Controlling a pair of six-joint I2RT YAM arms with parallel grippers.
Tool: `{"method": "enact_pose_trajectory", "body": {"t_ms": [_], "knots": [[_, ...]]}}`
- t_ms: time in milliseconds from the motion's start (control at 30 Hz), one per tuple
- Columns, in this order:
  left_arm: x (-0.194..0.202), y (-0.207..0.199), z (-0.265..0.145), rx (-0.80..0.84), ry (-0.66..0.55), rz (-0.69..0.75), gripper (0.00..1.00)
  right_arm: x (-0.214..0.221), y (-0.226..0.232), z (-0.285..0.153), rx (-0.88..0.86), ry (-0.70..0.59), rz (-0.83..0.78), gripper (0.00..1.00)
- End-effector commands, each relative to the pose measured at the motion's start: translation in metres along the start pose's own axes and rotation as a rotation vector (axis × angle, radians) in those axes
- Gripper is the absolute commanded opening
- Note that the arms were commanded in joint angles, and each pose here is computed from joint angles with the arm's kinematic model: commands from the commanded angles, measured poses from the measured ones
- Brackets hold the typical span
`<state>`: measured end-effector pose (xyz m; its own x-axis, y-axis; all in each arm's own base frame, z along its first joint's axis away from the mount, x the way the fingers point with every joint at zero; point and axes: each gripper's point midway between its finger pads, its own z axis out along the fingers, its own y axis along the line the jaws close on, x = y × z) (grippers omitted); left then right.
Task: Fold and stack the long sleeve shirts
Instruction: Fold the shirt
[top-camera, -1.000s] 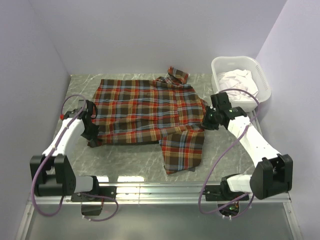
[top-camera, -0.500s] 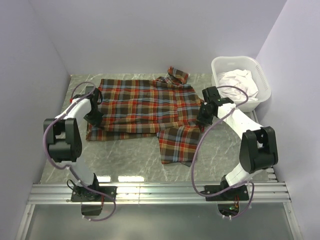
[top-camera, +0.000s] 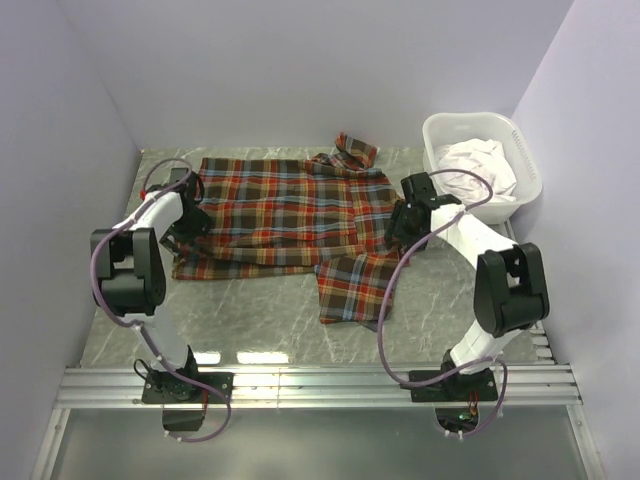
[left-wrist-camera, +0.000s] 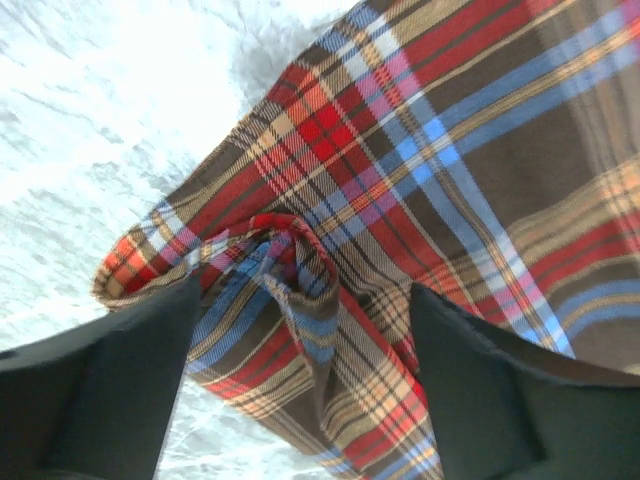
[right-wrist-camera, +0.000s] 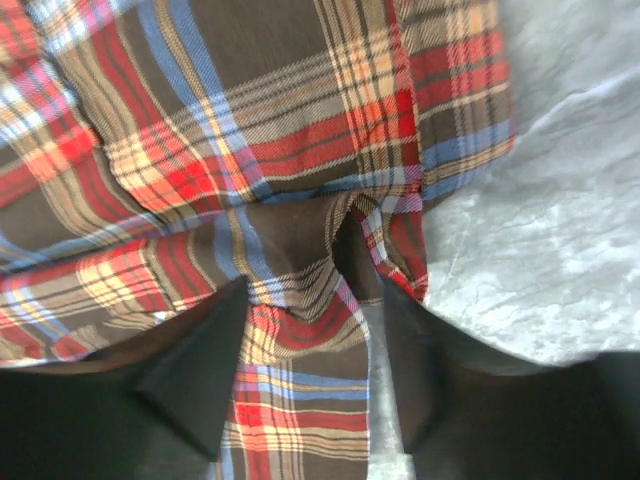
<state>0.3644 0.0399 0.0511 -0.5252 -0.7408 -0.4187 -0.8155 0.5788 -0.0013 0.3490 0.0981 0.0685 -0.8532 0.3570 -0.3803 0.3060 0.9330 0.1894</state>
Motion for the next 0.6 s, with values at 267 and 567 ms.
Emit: {"method": "enact_pose_trajectory", "body": {"t_ms": [267,567], "knots": [[-0.032,0.014,-0.075,0.189,-0.200,-0.012,0.99,0.057,0.061,-0.087,-0.154,-0.162,-0.628,0.74],[-0.017,0.035,-0.084,0.284,-0.286,0.057,0.99,0.183,0.061,-0.062,-0.092,0.046,-1.083,0.74]]}}
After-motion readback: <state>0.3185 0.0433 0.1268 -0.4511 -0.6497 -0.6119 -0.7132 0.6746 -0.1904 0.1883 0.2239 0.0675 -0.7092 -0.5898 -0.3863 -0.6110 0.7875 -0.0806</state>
